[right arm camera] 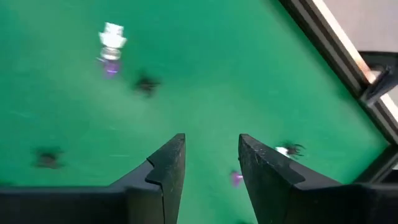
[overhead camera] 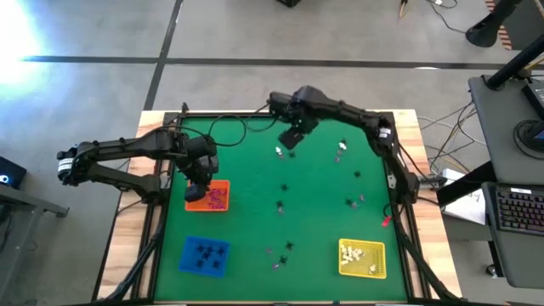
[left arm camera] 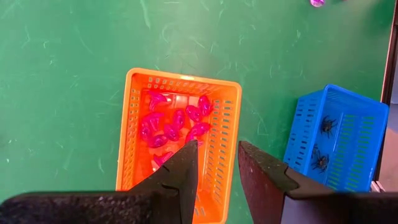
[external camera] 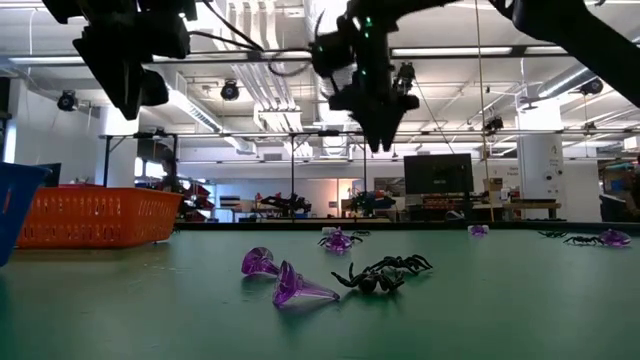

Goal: Sort Halloween decoration
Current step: Put the white skeleton toy into the yellow bin

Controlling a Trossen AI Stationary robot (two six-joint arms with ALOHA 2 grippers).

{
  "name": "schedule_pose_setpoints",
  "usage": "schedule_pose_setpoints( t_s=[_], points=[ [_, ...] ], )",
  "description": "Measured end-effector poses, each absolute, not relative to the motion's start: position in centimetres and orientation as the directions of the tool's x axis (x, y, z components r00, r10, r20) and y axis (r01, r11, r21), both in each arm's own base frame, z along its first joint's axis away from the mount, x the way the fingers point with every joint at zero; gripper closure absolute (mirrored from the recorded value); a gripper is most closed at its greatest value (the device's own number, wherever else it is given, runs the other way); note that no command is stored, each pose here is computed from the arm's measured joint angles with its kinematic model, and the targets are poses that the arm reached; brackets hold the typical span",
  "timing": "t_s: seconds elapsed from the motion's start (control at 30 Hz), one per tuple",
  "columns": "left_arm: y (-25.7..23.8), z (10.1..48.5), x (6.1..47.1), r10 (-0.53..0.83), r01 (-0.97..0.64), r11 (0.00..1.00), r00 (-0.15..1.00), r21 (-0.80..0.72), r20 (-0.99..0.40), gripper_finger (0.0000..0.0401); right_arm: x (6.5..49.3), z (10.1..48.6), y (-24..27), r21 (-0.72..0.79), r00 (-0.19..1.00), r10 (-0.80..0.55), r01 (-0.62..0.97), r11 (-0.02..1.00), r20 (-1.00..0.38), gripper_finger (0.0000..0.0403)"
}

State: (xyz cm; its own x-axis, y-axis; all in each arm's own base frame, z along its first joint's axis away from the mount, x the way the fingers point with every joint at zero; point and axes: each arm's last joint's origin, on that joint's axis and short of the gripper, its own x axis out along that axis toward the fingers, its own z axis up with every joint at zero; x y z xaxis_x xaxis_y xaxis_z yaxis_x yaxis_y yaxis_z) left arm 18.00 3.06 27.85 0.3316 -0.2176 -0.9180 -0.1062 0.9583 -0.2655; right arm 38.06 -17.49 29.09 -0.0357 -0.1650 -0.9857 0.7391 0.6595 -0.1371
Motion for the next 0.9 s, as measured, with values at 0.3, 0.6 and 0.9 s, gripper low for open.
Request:
schedule_pose_setpoints(
  t_s=[0.3,0.6,0.9],
  points=[
    [3.1,27.9,17.9,-0.202,-0.112,0.962,0.329,-0.25,-0.923,0.0305,35.0,24.7,-22.0,-0.101,-0.124,-0.007,0.776,0.622,-0.992,0.0264],
    [3.1,27.9,17.9,-0.201,-0.113,0.962,0.328,-0.249,-0.923,0.0305,32.1,19.3,-22.8,-0.154,-0.268,0.093,0.767,0.623,-0.959,0.0264],
    [3.1,27.9,17.9,-0.2,-0.113,0.962,0.328,-0.249,-0.923,0.0305,28.3,18.5,-22.8,-0.139,-0.205,0.064,0.829,0.542,-0.977,0.0264]
  ],
)
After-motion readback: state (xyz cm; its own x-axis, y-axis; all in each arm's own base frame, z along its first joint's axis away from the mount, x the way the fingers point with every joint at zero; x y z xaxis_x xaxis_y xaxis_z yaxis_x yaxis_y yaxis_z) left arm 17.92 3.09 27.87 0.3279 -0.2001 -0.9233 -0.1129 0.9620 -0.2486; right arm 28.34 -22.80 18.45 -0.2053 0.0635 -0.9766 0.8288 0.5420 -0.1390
